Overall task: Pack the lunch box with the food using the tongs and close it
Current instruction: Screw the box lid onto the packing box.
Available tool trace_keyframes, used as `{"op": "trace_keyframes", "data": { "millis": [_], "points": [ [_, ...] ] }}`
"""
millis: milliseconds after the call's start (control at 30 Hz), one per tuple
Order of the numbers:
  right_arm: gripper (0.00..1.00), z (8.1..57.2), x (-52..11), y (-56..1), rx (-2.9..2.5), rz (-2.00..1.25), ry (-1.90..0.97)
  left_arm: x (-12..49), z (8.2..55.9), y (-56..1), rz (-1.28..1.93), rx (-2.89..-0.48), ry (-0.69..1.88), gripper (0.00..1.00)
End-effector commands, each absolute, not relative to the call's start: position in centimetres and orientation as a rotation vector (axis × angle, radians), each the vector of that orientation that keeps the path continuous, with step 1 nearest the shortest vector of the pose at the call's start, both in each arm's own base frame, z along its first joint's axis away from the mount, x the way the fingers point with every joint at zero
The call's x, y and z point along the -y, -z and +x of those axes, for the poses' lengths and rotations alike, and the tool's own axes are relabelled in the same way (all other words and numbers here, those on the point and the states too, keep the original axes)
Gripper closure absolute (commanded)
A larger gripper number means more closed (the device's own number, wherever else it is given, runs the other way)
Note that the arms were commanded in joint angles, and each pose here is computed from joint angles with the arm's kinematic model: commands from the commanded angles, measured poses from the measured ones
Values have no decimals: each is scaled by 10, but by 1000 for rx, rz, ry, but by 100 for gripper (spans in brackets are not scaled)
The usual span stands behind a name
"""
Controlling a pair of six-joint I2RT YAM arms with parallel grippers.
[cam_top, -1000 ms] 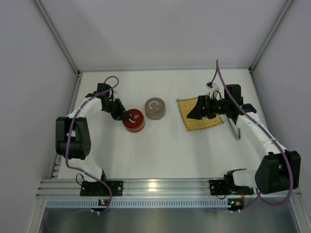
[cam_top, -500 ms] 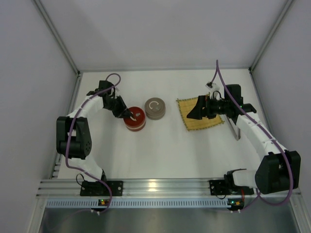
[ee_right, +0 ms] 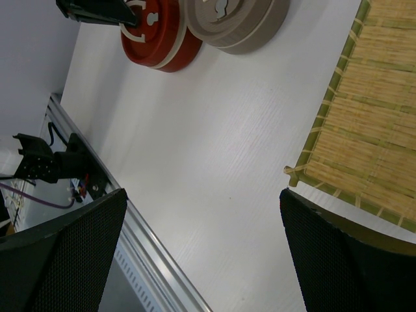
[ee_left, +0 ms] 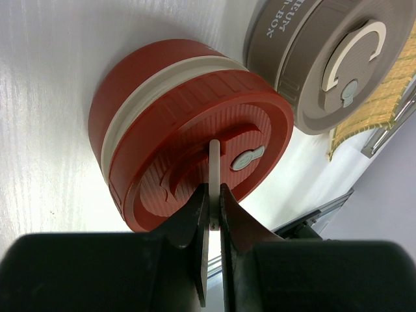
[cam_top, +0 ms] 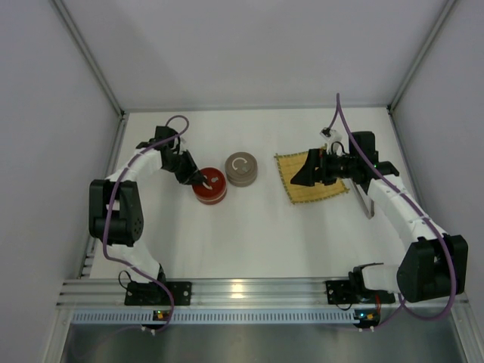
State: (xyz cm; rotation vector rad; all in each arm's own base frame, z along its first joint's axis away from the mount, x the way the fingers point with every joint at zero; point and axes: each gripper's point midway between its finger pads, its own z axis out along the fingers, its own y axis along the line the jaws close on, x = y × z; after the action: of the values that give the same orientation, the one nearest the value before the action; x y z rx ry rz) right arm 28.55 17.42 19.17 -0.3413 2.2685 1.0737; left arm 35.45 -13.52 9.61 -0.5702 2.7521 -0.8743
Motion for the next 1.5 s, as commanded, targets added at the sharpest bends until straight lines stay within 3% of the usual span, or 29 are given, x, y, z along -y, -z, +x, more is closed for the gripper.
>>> {"op": "trace_keyframes", "data": {
  "millis": [0, 800, 1467],
  "points": [
    [1, 294, -171, -199, -2218, -359, -1068, 135, 358, -96, -543, -2741, 869, 100],
    [0, 294, -171, -194, -2223, -351, -1072, 133, 361, -109, -467, -2752, 747, 100],
    [1, 294, -171, -193, -2231, -352, -1069, 120, 345, -73, -342, -2855, 416, 100]
  ]
}}
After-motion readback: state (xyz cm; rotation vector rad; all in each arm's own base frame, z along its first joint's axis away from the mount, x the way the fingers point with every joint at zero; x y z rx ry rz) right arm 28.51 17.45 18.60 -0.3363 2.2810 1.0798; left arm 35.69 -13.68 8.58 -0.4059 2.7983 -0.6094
